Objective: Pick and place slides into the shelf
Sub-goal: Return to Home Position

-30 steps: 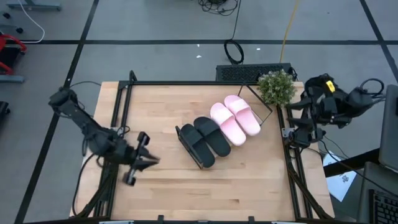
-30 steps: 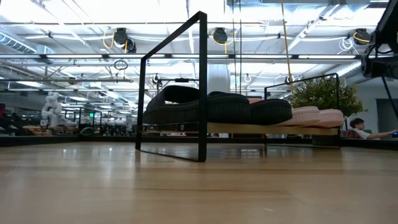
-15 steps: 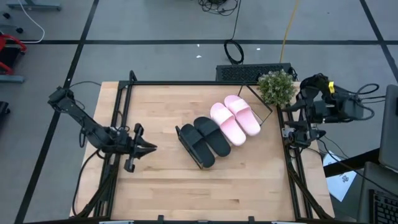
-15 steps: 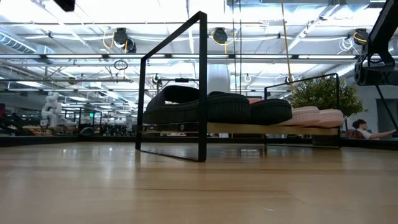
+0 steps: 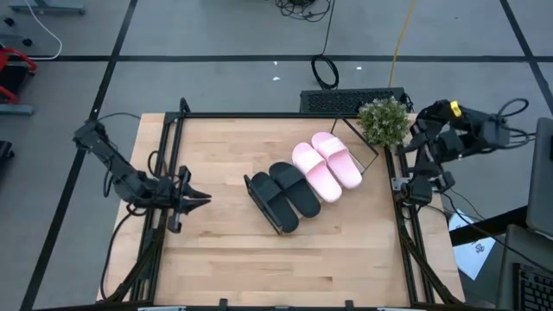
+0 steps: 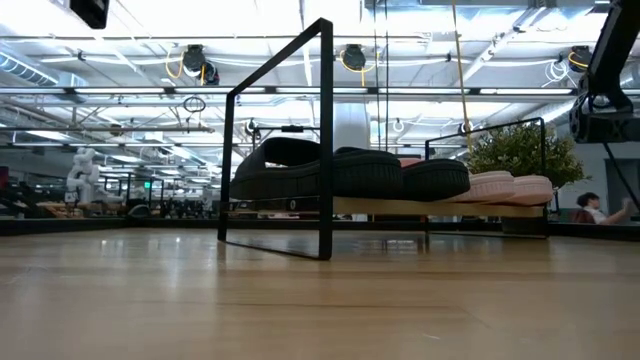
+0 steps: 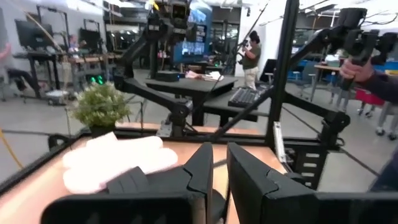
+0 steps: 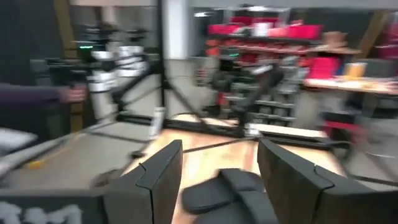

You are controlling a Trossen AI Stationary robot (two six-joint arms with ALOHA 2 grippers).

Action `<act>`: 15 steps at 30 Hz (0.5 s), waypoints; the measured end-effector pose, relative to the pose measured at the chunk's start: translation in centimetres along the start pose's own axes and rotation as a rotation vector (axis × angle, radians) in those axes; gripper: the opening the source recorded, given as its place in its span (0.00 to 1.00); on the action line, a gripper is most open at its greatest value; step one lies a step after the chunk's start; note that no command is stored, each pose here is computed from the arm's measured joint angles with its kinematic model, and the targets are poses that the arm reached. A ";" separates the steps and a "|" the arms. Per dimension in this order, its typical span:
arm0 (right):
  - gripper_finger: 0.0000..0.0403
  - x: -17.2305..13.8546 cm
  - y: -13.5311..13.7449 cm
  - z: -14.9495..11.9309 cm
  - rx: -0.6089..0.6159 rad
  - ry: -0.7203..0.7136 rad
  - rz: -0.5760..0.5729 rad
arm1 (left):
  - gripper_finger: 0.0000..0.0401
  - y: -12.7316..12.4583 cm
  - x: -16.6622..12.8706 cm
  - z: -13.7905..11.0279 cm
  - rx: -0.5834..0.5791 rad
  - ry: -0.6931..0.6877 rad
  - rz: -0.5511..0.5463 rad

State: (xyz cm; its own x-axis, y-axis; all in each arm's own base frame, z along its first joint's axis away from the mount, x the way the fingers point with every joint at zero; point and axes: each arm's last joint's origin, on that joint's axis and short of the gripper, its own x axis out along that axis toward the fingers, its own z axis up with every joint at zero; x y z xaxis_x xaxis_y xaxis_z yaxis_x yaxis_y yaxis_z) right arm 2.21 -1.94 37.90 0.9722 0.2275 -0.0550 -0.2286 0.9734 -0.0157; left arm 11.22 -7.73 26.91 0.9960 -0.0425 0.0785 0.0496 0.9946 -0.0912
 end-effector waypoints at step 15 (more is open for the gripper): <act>0.49 2.6 4.4 -2.1 -0.093 0.102 -0.154 | 0.12 0.3 -0.6 0.3 0.014 -0.016 0.114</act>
State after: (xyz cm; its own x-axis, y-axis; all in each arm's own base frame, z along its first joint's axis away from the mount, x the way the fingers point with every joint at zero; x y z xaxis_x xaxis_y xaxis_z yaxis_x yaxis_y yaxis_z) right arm 3.59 2.86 35.61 0.9870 0.0677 -0.1460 -0.0861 0.9886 -0.1233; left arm 10.62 -7.34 27.15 0.9938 0.0721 0.0843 -0.0647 0.9941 -0.0866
